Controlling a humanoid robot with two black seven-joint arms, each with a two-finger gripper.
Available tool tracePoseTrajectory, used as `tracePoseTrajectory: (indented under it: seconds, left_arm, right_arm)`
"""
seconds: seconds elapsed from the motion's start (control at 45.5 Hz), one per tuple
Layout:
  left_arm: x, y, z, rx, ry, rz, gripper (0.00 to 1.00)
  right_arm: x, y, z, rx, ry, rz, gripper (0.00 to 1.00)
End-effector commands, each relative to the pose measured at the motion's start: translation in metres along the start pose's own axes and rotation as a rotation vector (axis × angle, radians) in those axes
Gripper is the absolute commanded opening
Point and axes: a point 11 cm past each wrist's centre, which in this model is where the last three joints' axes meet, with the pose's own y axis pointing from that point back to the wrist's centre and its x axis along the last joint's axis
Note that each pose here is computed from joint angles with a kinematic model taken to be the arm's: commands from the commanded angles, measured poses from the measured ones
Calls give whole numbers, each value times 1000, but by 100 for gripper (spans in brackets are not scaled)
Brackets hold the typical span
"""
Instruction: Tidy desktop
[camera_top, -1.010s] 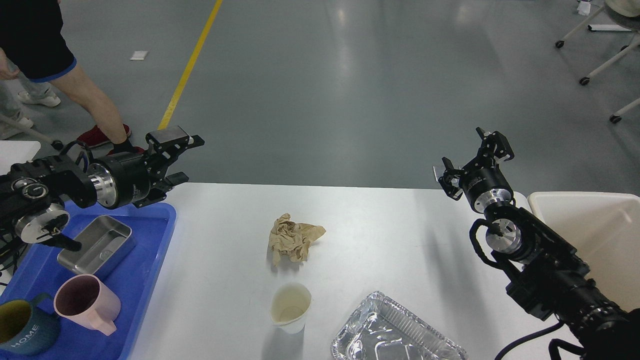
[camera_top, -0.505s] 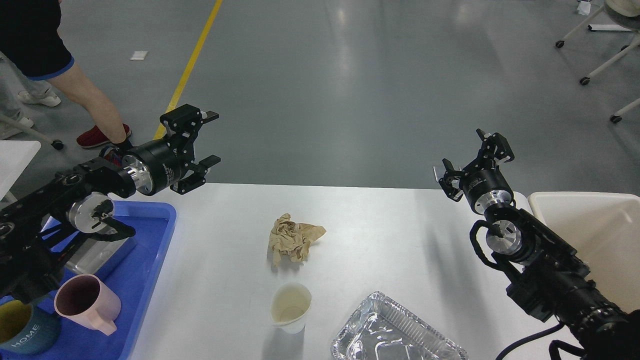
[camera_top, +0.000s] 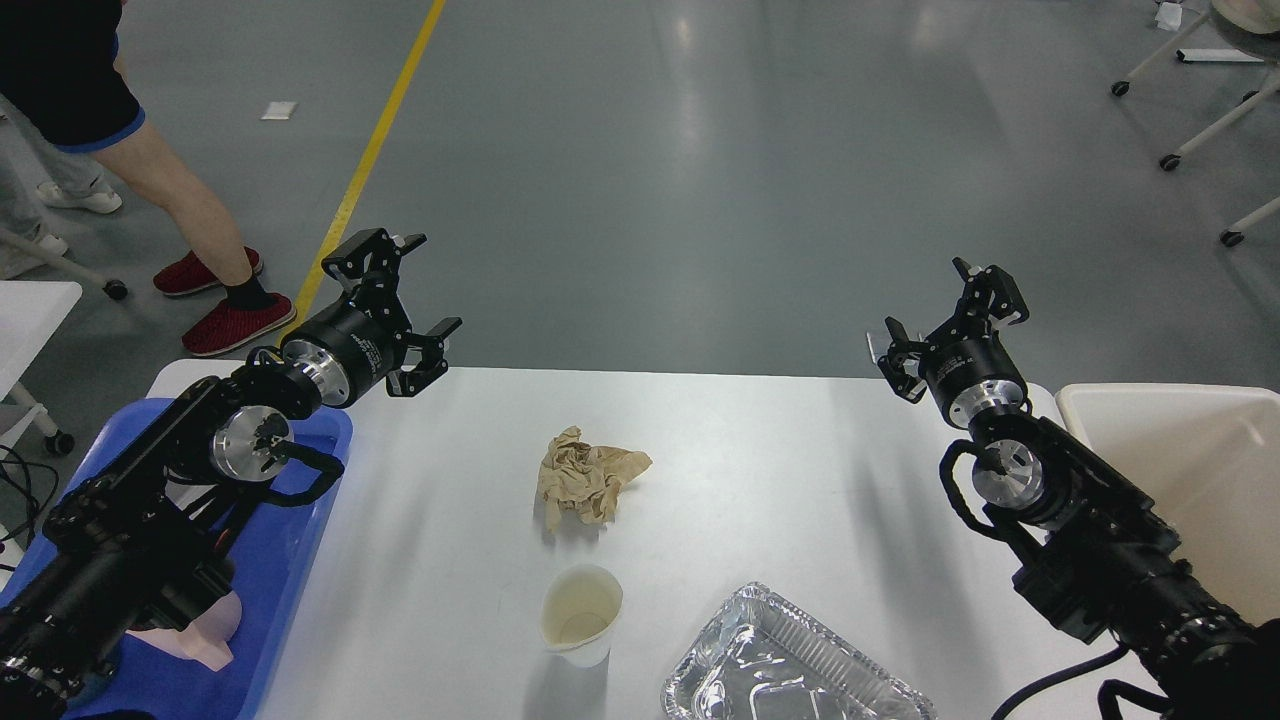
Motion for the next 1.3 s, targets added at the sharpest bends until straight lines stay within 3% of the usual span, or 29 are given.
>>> tracePoseTrajectory:
  seconds: [0.0,0.505,1.274]
  left_arm:
    - [9,2,2,-56,64,31,97]
    - [48,16,-11,-144,200,140,97]
    - [50,15,-17,-131,204,141,97]
  right_arm:
    - [0,0,0,0,0,0,100]
    - [0,0,0,0,0,0,100]
    - [-3,-2,-3,3,2,-7,100]
